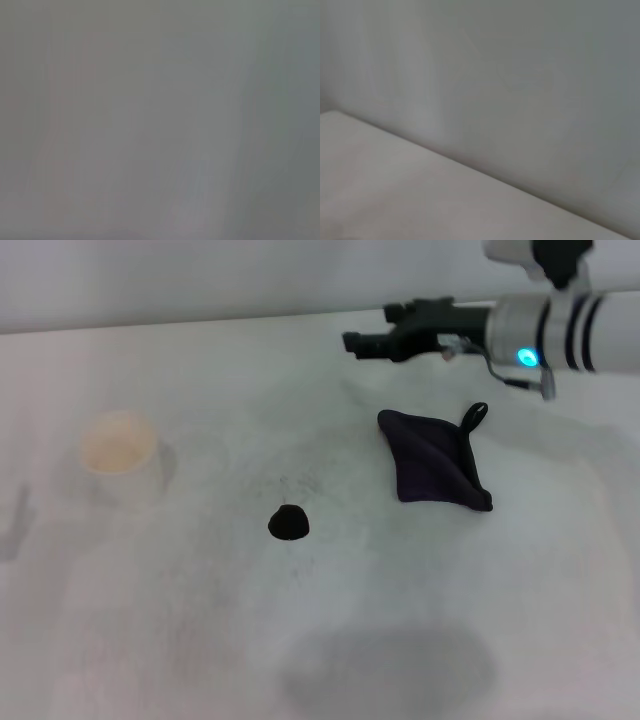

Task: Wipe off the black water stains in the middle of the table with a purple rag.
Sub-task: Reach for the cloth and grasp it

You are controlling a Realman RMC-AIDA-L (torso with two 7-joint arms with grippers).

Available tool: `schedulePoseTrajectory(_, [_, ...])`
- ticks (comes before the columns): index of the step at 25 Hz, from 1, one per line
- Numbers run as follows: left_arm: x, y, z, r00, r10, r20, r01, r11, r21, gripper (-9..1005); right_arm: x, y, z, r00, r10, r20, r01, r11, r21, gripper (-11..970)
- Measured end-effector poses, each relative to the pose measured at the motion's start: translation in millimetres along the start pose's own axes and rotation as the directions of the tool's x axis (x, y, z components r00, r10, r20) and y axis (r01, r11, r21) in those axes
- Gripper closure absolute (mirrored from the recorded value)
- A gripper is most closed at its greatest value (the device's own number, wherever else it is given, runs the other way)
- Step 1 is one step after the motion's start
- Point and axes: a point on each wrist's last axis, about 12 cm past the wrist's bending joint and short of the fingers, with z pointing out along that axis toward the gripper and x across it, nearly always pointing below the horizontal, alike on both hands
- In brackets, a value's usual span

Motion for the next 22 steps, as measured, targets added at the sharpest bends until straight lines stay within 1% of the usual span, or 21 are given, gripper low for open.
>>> schedulePoseTrajectory(2, [0,2.4,0,1.0,-0.004,0.004,0.004,1.0,-0.02,105,-15,3.7,0,0.999,-0.015,-0.041,0.015,1.0,0.0,118])
schedulePoseTrajectory(5, [-1,4.6,1,1.0,-0.004,0.001,0.004,0.999,-0.035,105,-32,5.5,-5,0.989,-0.039,-0.141,0.046,0.998,0.047,118])
schedulePoseTrajectory(8, [-1,6.7,4,1.0,0.003,-0.004,-0.003,0.999,-0.04,105,-42,10.3,-11,0.975,-0.066,-0.212,0.082,0.994,0.07,118])
schedulePoseTrajectory(10, [-2,8.4,4,1.0,0.007,-0.005,-0.007,0.999,-0.047,105,-48,15.8,-15,0.97,-0.082,-0.23,0.097,0.994,0.051,118])
schedulePoseTrajectory(12, [-2,10.0,4,1.0,0.006,-0.003,-0.006,0.998,-0.057,105,-50,21.0,-18,0.968,-0.078,-0.239,0.086,0.996,0.026,118])
schedulePoseTrajectory(15, [-3,12.2,4,1.0,0.001,0.005,0.0,0.997,-0.076,105,-48,25.6,-23,0.96,-0.052,-0.275,0.055,0.998,0.005,118])
schedulePoseTrajectory(17, [-4,13.6,4,1.0,-0.002,0.01,0.003,0.996,-0.088,105,-44,27.2,-26,0.949,-0.036,-0.314,0.038,0.999,-0.001,118])
schedulePoseTrajectory(22, [-6,13.6,7,1.0,-0.002,0.02,0.003,0.996,-0.088,105,-28,28.0,-32,0.899,0.017,-0.437,-0.01,1.0,0.019,118])
